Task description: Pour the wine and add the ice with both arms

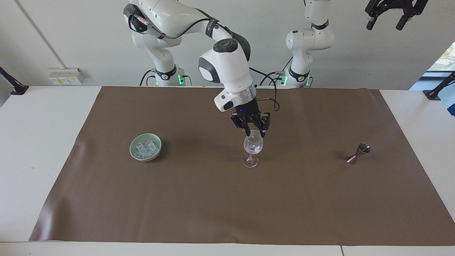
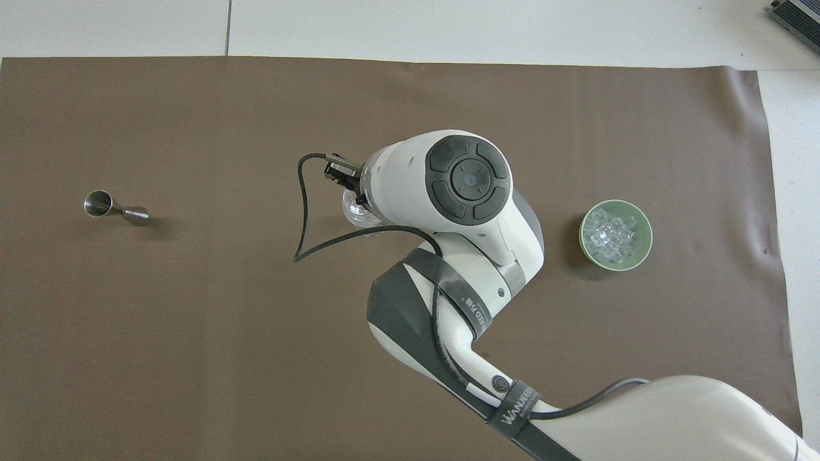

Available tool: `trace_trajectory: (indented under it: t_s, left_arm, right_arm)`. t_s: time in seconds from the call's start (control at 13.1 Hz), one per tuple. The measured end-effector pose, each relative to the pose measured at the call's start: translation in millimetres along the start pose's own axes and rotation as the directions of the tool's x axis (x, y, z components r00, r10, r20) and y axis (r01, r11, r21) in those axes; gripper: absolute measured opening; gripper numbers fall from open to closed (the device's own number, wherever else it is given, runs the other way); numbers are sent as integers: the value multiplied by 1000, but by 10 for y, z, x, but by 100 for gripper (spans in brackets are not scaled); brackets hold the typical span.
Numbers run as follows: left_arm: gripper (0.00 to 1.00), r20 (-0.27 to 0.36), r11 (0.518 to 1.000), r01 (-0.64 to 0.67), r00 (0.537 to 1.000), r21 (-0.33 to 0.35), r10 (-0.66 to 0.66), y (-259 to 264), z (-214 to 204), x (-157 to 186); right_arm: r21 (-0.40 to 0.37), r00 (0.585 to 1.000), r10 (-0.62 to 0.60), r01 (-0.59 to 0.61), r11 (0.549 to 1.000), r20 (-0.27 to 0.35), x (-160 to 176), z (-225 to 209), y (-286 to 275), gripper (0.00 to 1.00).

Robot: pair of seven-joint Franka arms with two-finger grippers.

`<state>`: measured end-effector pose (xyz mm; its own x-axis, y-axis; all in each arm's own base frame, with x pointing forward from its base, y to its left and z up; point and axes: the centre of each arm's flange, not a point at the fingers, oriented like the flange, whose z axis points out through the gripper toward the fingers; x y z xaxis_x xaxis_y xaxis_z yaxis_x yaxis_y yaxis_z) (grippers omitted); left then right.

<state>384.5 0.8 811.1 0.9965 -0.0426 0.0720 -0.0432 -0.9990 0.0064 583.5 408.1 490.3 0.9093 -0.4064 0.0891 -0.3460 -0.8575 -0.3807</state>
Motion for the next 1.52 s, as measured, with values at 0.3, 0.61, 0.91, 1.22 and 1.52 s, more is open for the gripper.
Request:
trace_trajectory:
  t_s: [0.3,0.61,0.91,1.22,1.52]
  left_arm:
    - [100,47,1000,6,999,-3,-6,-32,131,55]
    - [100,48,1000,6,999,-3,-6,-32,133,56]
    - [100,48,1000,-5,999,-1,5,26,129,55]
    - [100,44,1000,-9,999,-1,9,42,139,107]
    - [100,60,1000,-5,998,-2,6,12,490,576]
  right_arm:
    - [5,999,-26,26,1000,-44,42,-95,-38,100]
    - [-23,987,-58,55,998,-147,331,-397,95,100]
    - [-101,969,-115,95,990,-219,934,-556,542,100]
    - [-177,961,-157,118,977,-229,1174,-719,800,100]
    - [-262,957,-191,131,956,-220,1281,-1033,1012,100]
